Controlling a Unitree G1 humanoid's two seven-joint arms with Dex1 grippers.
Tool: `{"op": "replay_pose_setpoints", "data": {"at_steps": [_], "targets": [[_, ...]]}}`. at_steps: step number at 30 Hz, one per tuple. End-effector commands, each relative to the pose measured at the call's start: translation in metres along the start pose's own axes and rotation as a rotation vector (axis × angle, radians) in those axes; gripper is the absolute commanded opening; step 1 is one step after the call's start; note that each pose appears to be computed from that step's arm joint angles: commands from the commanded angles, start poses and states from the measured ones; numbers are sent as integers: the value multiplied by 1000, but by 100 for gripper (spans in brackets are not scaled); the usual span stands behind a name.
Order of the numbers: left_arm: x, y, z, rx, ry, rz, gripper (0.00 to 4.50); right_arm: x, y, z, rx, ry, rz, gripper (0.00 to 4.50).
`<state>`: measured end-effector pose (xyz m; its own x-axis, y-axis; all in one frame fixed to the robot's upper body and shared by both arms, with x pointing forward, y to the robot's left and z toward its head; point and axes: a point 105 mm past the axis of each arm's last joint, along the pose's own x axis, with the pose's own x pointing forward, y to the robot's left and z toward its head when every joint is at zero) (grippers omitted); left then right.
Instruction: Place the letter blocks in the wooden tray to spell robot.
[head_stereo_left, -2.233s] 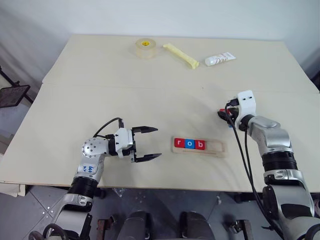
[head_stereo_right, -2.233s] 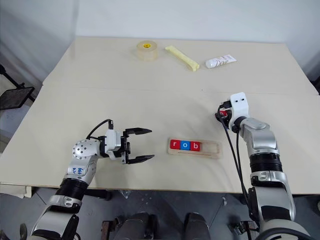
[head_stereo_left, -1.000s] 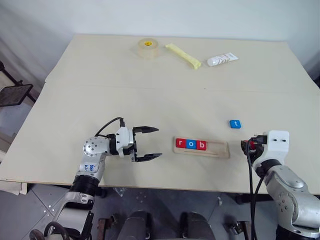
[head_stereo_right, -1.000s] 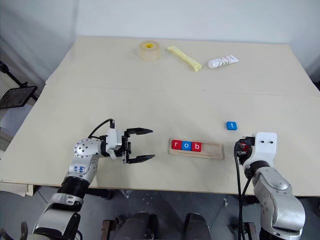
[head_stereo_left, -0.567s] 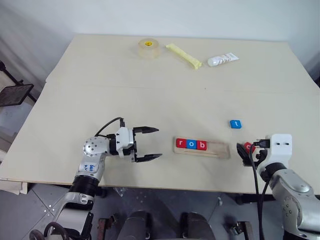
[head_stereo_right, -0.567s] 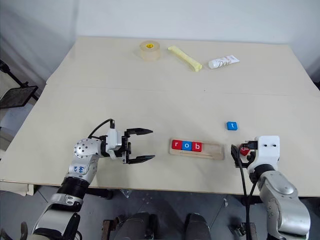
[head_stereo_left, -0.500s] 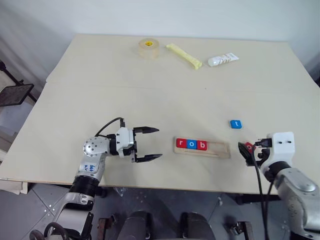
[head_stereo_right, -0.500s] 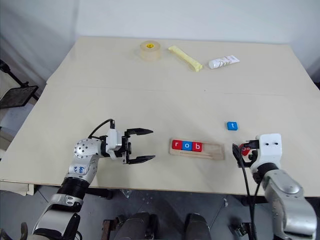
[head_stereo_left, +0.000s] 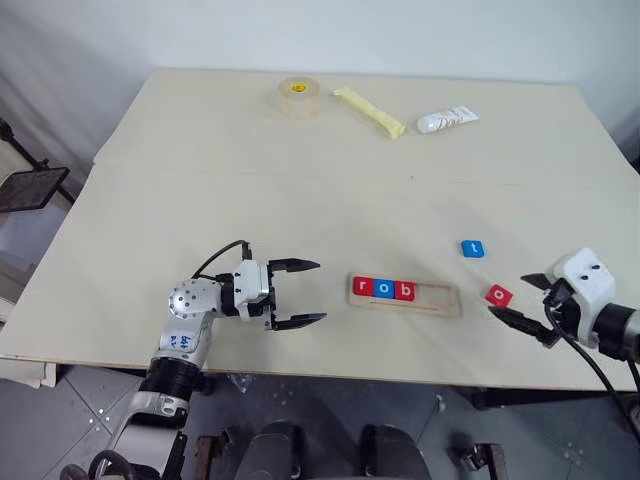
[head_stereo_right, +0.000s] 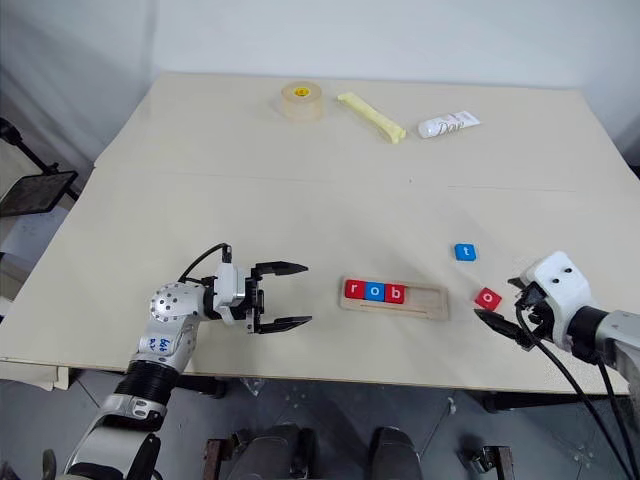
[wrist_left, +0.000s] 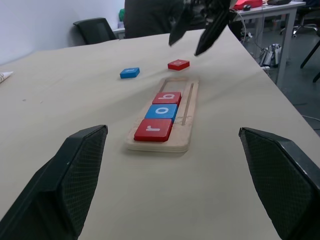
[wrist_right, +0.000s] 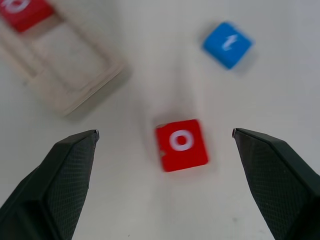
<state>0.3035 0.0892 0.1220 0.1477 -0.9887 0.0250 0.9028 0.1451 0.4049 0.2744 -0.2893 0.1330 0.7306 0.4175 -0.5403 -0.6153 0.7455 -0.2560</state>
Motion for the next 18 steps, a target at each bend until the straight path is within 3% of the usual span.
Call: {"op": "replay_pose_setpoints", "data": {"at_steps": [1,9,12,18], "targets": [[1,-3,6,16,-20,6,450,2,-7,0,-64,39,45,449],[0,-6,7,15,-18,19,450,13,-13,-10,-65,106,70,449],[-1,-8,7,14,-17,23,450,14,-12,-11,-57,111,81,391],[-2,-8,7,11,-13,27,450,13,-15,-11,-60,116,83,193]]}}
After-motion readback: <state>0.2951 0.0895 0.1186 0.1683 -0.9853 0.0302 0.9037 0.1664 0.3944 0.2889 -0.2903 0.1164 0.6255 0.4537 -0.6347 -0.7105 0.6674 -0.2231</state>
